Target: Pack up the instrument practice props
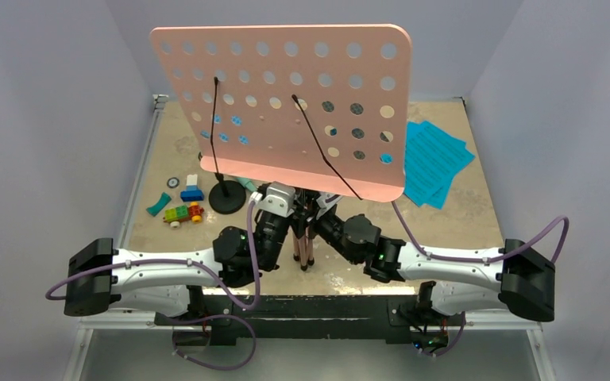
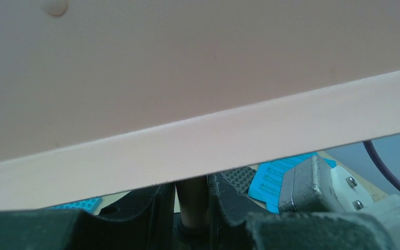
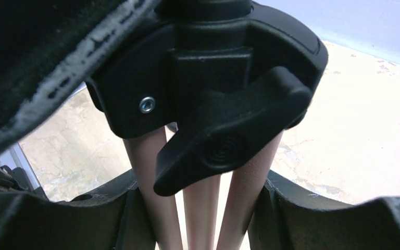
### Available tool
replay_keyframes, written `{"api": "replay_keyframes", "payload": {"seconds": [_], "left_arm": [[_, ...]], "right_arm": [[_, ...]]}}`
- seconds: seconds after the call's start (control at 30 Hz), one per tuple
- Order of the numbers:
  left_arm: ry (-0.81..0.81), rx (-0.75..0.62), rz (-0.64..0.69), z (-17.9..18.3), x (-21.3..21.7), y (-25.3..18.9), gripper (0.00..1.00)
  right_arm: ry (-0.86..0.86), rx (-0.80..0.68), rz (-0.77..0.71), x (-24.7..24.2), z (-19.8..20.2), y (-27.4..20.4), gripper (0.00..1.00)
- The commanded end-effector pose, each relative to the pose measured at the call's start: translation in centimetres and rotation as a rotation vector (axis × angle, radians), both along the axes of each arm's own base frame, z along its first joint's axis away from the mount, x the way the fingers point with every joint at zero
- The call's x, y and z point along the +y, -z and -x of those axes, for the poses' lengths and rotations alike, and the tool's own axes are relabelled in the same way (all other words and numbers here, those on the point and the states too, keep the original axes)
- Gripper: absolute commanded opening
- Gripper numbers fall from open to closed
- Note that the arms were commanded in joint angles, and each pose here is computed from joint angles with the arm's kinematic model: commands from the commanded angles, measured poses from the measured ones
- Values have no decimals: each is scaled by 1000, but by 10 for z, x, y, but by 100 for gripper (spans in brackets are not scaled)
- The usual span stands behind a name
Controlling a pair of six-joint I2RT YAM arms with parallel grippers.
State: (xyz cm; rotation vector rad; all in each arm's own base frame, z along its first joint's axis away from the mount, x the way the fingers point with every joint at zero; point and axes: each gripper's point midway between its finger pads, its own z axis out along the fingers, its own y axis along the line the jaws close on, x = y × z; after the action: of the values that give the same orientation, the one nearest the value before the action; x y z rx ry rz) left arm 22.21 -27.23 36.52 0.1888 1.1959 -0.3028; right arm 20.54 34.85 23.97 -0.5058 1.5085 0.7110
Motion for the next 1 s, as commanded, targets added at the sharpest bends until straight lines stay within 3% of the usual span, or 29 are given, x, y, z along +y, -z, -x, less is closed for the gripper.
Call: {"api": "replay_keyframes", "payload": {"seconds": [0.0, 0.1, 0.27, 0.43, 0.57, 0.87, 0.97], "left_arm": [[-44, -90, -34, 1, 7, -25, 0], [-62, -114, -42, 1, 9, -29, 2], [-53, -126, -66, 2, 7, -28, 43], [-58, -119, -69, 1, 7, -26, 66], [-70, -103, -75, 0, 8, -22, 73], [-73, -55, -96, -1, 14, -2, 79], [-48, -15, -110, 1, 13, 13, 91]], "right_arm": [[-23, -51, -111, -5, 6, -56, 0], [-35, -75, -117, -9, 9, -64, 0], [-42, -98, -136, -14, 12, -66, 0], [-41, -104, -152, -17, 14, -65, 0], [-38, -98, -176, -20, 15, -65, 0], [-6, -86, -219, -31, 14, -68, 0], [26, -79, -225, -36, 11, -69, 0]]}}
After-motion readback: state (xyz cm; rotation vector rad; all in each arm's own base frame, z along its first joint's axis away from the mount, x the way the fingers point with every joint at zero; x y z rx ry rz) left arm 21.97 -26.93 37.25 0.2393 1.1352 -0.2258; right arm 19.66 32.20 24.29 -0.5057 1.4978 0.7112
